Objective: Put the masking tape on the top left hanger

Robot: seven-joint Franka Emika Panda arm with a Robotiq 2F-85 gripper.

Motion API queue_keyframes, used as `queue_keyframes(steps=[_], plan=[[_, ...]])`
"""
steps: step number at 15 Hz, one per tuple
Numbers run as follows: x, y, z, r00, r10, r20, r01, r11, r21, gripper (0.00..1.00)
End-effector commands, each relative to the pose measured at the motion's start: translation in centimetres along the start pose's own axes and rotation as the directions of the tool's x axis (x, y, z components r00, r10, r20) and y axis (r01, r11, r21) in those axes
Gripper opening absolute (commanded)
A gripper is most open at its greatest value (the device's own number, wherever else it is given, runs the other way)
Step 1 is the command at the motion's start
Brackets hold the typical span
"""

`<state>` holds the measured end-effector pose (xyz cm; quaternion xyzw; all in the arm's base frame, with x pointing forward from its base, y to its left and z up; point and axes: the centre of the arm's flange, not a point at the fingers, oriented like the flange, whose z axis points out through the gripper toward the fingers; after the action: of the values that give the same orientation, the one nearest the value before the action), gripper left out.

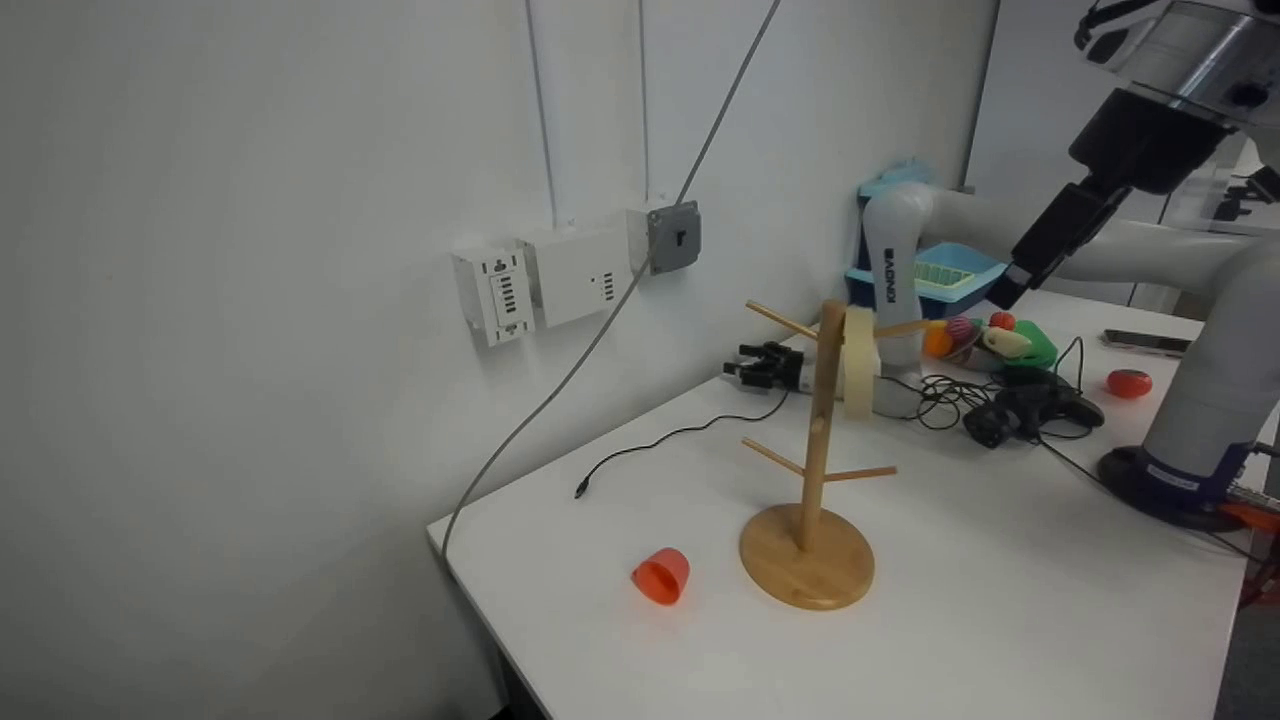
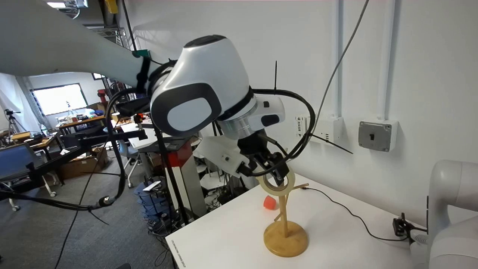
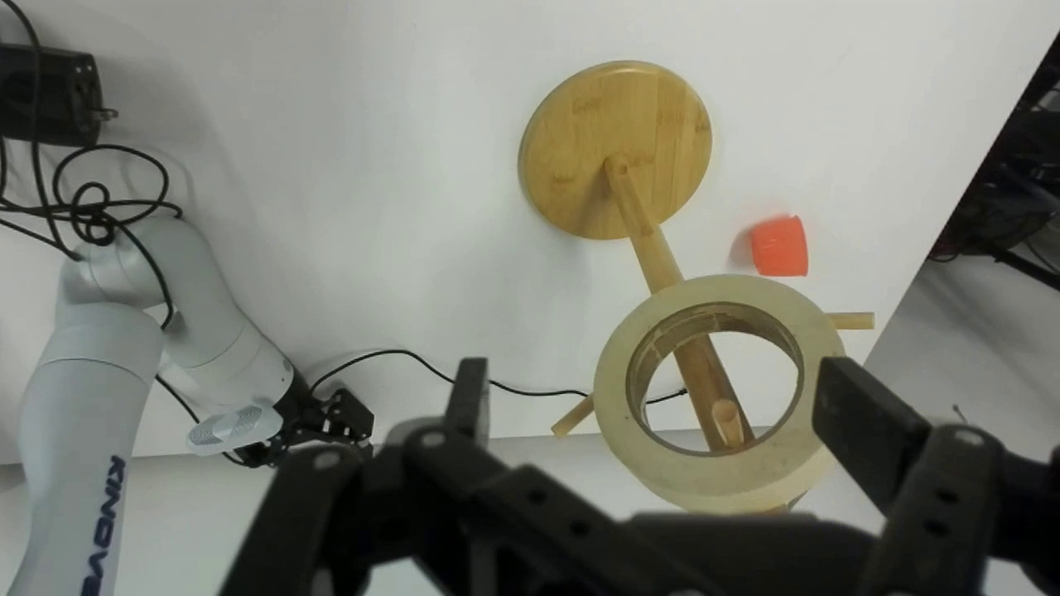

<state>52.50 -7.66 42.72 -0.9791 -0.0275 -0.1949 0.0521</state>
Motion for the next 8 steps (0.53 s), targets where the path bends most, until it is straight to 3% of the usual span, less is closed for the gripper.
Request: queue_keyframes(steps=[1,8], plan=[[-1.6,-0.9,-1.3,0.998,-0.027,-0.057,0.028,1.0,0.012,1.0],[-2.7,-2.3,-2.7,0.993,-0.047,-0.108,0.05,0.998,0.023,1.0]])
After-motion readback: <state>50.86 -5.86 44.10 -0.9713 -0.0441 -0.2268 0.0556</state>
